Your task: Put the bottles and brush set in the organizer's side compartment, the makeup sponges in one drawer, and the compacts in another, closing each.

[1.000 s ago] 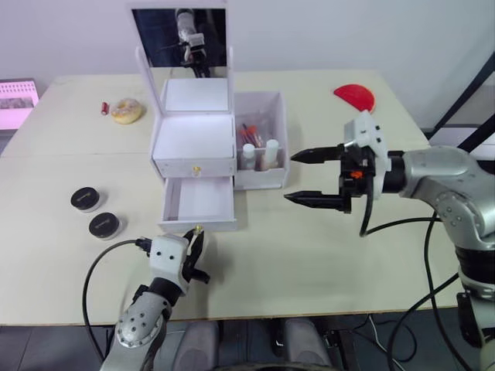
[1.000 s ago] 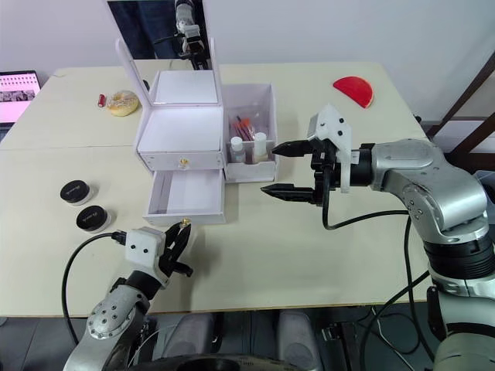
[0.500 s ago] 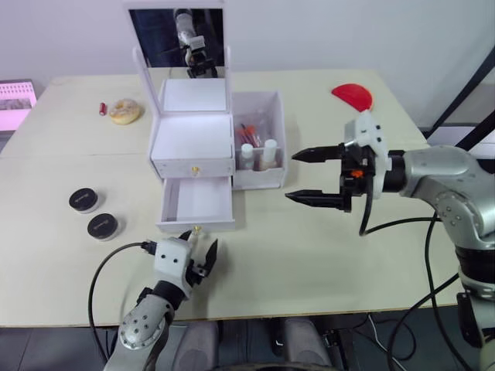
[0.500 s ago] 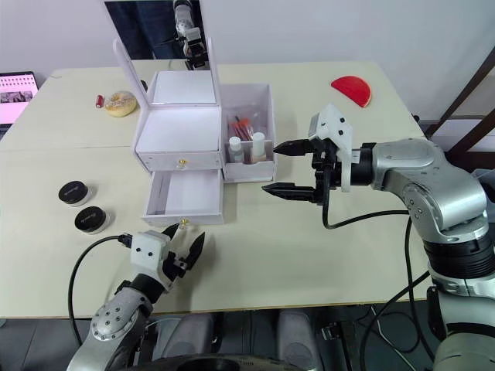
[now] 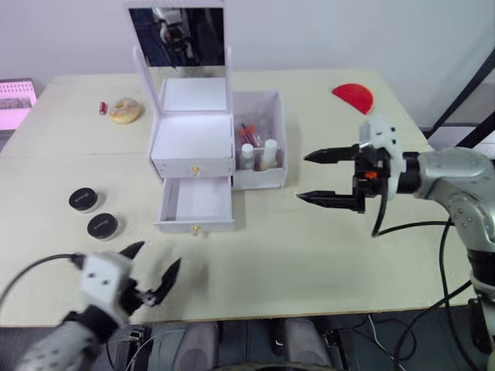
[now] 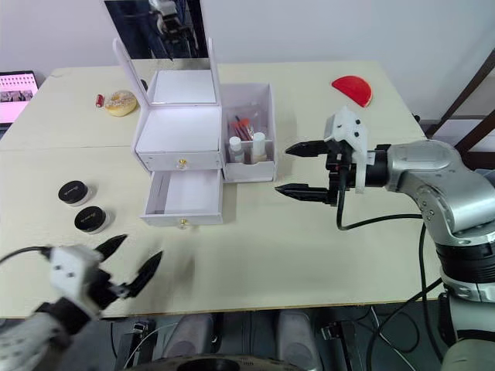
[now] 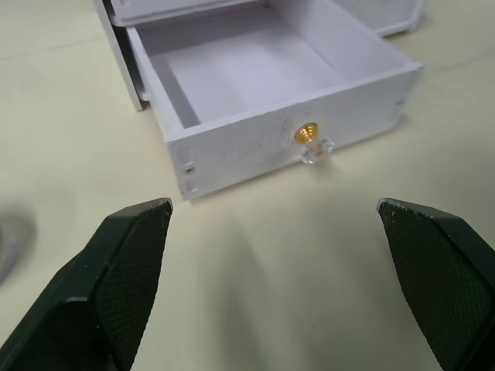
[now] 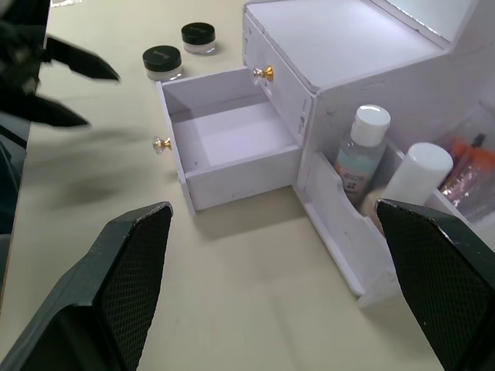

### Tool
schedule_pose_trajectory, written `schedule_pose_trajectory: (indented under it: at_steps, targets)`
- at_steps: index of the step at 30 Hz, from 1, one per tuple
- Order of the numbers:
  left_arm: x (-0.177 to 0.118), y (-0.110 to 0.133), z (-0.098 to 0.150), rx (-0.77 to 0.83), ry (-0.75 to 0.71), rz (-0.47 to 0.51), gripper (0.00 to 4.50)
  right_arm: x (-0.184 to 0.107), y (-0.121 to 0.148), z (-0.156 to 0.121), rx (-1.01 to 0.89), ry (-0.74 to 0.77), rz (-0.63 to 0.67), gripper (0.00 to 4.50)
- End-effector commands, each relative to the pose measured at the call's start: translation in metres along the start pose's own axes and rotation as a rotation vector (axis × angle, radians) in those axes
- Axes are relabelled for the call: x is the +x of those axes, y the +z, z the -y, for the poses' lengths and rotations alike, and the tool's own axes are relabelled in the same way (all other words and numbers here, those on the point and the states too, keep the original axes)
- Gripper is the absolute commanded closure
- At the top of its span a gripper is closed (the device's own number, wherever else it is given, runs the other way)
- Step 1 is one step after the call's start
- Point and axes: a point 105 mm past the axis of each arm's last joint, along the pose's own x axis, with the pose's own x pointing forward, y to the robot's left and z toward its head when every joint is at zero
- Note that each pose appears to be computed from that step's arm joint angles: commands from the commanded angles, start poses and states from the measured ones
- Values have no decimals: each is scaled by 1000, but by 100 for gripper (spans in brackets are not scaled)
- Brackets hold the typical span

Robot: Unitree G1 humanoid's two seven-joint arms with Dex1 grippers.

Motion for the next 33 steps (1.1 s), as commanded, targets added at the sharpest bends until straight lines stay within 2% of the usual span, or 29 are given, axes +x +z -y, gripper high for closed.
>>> schedule_pose_trajectory:
  at_steps: [1,5,8,12,22,27,31,33]
  targets:
    - [-33,21,-44,27,15,-2,3,-11,9,-5,-58,9,16,0]
    - [-66,33,-94,39,91,-23,3,-17,6,-12,-60,28,26,0]
    - [-89,32,-127,64,172,-54,3,-28,6,-7,-29,-14,76,0]
    - [-102,30,-139,37,205,-51,3,-49,6,-2,25,-47,131,0]
    - [-106,28,-145,19,201,-56,3,-58,-26,-4,34,-56,-9,0]
    - [-121,21,-159,11,254,-84,3,-97,-46,5,89,-176,-73,0]
    - [-140,16,-179,11,336,-100,3,-139,-73,-2,176,-259,-127,0]
    - [-145,14,-186,5,354,-101,3,-149,-80,-6,196,-272,-145,0]
